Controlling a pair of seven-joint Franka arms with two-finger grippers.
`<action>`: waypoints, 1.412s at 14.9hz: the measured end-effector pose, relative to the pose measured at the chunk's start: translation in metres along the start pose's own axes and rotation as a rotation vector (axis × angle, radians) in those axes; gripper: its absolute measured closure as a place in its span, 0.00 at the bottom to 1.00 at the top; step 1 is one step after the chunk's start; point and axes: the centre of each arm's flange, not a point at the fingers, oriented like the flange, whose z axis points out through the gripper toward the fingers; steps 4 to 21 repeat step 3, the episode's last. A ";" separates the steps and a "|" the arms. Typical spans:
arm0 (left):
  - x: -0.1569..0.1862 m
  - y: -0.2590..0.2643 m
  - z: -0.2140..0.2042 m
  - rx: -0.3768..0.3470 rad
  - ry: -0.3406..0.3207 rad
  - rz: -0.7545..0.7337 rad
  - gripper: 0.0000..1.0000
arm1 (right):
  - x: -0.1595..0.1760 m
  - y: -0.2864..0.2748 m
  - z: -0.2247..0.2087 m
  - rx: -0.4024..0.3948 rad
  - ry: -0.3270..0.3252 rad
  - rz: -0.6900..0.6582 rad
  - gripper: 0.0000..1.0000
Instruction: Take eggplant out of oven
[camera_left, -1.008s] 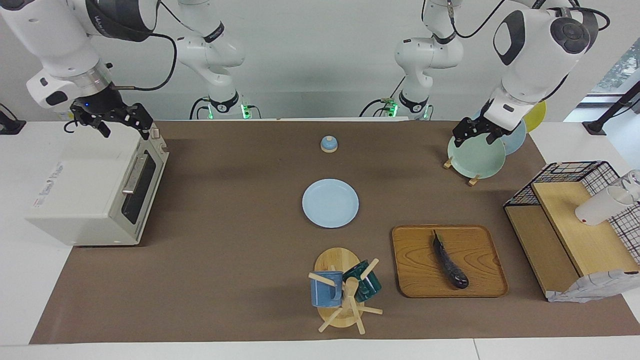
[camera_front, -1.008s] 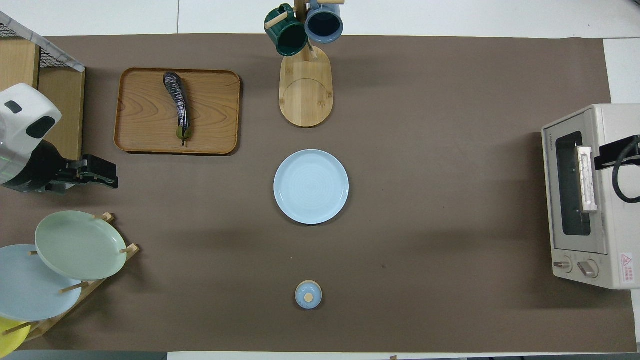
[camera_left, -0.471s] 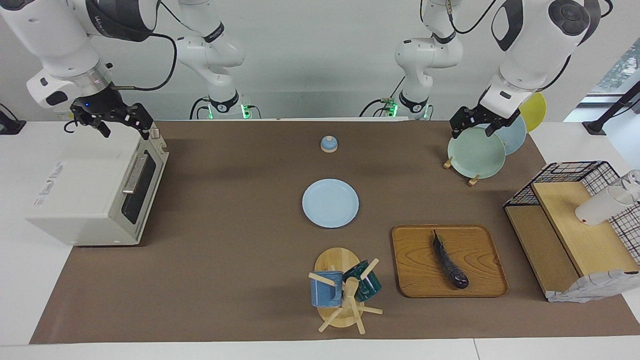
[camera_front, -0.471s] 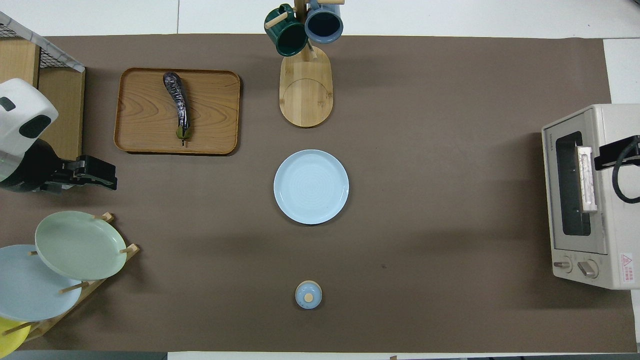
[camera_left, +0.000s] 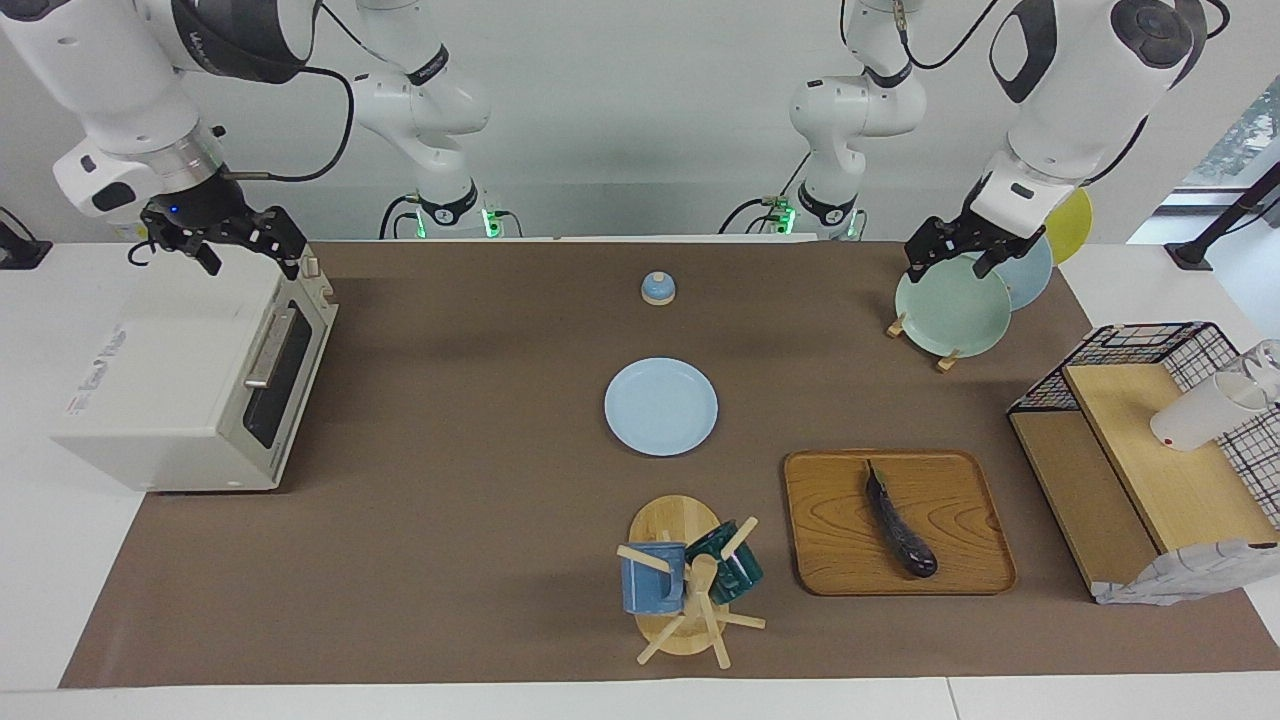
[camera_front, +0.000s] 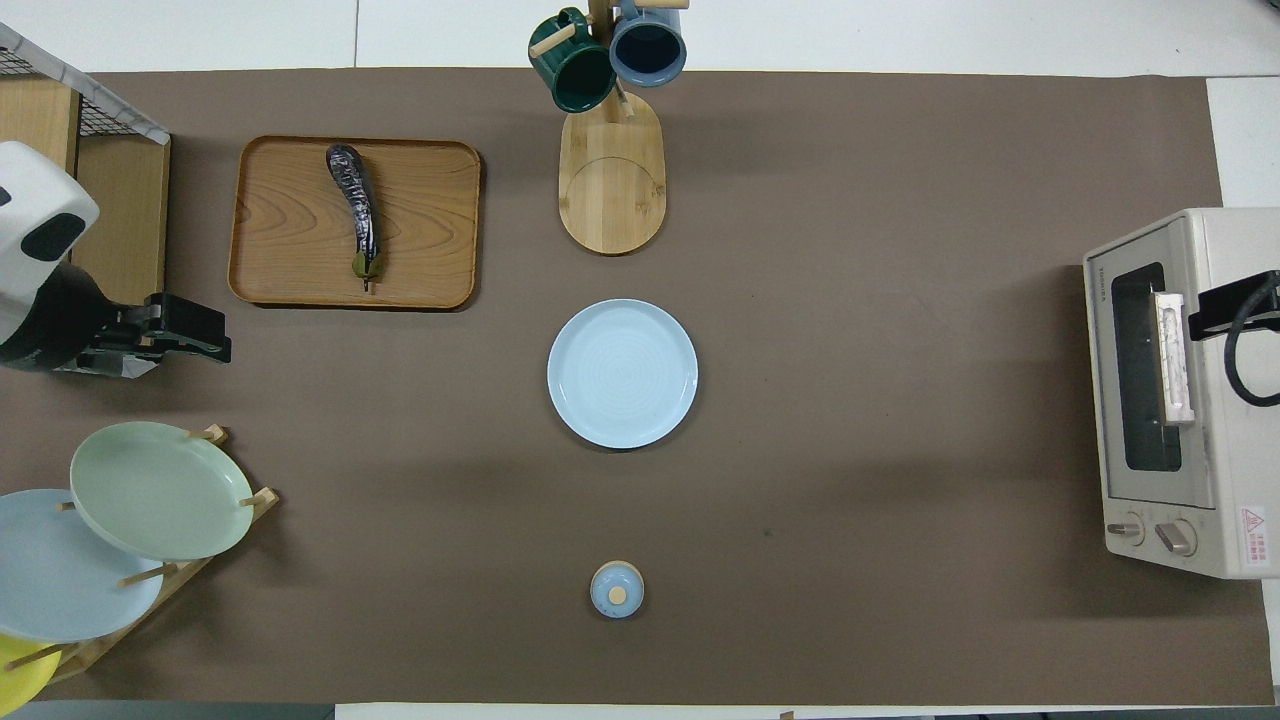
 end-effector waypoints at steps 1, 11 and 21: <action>0.000 0.000 0.000 0.000 0.001 -0.001 0.00 | 0.000 0.000 0.000 0.000 0.000 0.000 0.00; 0.000 -0.001 0.000 0.000 0.002 -0.002 0.00 | 0.000 0.000 0.000 0.000 0.000 0.000 0.00; 0.000 -0.001 0.000 0.000 0.002 -0.002 0.00 | 0.000 0.000 0.000 0.000 0.000 0.000 0.00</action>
